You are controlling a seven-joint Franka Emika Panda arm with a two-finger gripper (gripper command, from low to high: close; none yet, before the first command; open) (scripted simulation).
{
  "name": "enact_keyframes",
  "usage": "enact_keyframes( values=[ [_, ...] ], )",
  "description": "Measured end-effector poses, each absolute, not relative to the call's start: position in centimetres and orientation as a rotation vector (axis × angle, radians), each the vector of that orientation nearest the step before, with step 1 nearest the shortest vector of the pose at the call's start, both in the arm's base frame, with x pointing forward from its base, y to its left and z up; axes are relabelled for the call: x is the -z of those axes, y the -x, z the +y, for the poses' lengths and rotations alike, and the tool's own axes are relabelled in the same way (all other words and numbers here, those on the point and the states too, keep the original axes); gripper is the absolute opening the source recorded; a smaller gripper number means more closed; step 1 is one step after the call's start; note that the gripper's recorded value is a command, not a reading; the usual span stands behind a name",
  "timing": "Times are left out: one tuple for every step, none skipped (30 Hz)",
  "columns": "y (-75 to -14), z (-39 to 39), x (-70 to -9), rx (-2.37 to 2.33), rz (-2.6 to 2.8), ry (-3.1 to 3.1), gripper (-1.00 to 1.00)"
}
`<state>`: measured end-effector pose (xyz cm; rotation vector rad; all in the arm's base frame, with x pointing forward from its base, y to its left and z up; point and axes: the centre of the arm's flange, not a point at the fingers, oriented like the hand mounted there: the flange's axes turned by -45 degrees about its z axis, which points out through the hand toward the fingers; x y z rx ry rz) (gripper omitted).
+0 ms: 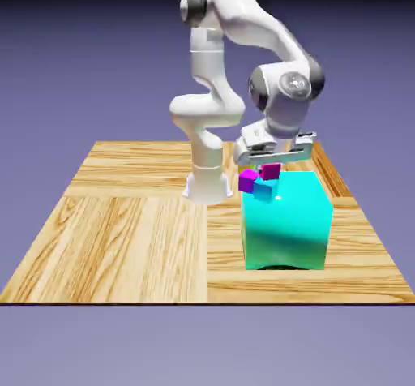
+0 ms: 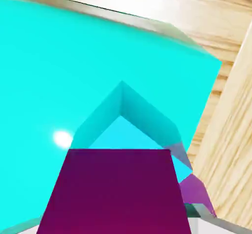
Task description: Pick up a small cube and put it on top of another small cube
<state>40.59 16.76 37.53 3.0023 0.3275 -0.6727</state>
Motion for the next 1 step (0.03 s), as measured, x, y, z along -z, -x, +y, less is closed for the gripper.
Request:
enact_keyframes(
  values=[
    [-41.10, 16.90, -38.83, 0.673, 0.328, -3.003, 1.00]
  ],
)
